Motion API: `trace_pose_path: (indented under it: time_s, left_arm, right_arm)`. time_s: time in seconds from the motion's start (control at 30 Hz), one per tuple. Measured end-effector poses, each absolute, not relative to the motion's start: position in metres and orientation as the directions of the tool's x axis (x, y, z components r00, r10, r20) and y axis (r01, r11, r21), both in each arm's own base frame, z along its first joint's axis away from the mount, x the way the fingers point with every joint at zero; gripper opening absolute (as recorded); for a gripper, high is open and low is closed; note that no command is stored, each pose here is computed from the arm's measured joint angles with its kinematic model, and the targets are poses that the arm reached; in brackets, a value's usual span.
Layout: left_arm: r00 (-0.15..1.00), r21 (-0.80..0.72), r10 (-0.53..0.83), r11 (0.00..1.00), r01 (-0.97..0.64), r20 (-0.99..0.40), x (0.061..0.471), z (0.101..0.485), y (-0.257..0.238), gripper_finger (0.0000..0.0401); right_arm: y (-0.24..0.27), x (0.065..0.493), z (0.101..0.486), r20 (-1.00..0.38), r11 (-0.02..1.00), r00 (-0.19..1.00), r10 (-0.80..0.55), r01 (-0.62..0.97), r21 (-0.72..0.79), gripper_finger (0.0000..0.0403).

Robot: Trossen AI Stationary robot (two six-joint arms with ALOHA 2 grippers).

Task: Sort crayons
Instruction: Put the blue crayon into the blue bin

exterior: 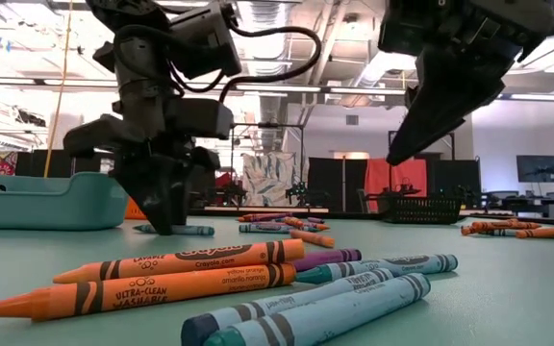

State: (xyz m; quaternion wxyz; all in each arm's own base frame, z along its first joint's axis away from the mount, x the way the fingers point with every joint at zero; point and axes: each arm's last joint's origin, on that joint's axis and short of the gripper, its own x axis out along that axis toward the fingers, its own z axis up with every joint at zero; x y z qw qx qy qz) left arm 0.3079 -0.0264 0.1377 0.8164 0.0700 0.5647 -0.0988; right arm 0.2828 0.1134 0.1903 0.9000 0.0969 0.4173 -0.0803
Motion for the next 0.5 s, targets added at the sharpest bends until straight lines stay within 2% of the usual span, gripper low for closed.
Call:
trace_pose_path:
  time_s: [0.17, 0.5]
  left_arm:
    - [0.353, 0.01, -0.085, 0.966, 0.257, -0.932, 0.308, 0.14, -0.027, 0.0011]
    - [0.337, 0.093, -0.015, 0.949, 0.301, -0.942, 0.31, 0.159, -0.039, 0.0002]
  right_arm:
    - [0.111, 0.282, 0.189, -0.77, 0.955, 0.63, -0.105, 0.279, 0.098, 0.0169]
    - [0.109, 0.28, 0.188, -0.781, 0.937, 0.612, -0.126, 0.331, 0.107, 0.0169]
